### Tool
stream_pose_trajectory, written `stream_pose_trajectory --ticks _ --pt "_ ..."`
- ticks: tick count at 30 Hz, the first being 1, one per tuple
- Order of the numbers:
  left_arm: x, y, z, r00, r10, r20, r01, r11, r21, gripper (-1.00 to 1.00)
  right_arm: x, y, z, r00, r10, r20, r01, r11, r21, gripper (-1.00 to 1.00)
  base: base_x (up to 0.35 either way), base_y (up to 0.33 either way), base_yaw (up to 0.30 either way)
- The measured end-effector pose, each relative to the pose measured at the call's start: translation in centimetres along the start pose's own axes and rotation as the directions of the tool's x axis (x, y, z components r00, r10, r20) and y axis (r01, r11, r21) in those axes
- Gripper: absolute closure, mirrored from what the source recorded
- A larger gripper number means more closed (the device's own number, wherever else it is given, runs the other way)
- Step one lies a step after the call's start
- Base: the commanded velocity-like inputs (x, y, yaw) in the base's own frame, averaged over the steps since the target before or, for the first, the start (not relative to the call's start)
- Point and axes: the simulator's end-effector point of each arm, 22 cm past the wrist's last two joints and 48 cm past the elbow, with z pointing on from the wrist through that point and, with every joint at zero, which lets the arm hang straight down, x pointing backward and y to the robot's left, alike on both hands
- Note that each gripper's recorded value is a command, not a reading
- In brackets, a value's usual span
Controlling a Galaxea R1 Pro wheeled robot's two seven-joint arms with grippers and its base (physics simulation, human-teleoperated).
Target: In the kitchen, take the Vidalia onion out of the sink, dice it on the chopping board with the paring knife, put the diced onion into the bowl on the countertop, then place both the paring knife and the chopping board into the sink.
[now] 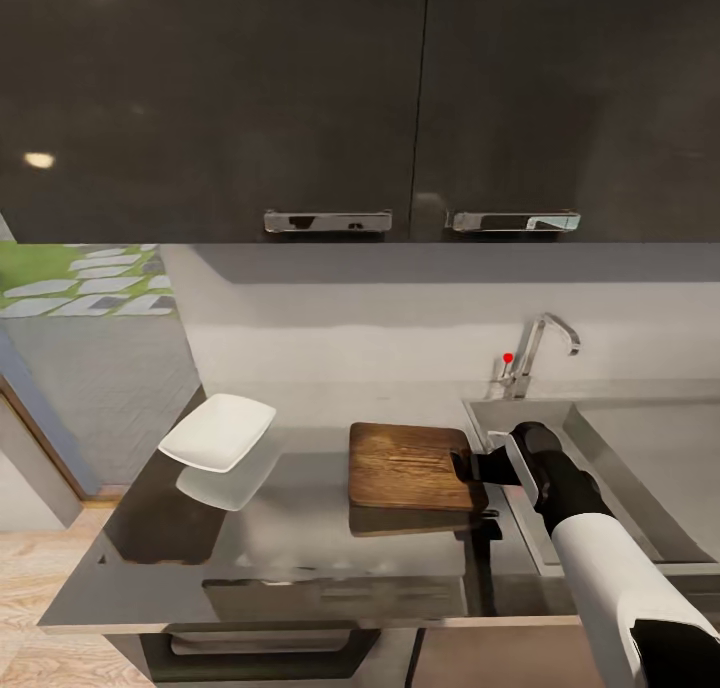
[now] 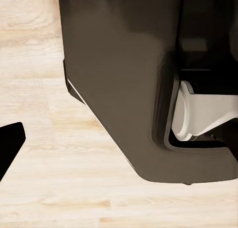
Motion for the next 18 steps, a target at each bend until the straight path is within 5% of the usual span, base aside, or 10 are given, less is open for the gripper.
stream_pose_trajectory --ticks 18 --pt "0.05 0.00 0.00 1.000 0.000 -0.001 0.000 1.000 0.000 -1.00 0.06 -0.96 0.07 1.000 -0.003 -0.002 0.003 0.999 0.045 1.00 0.000 0.000 0.000"
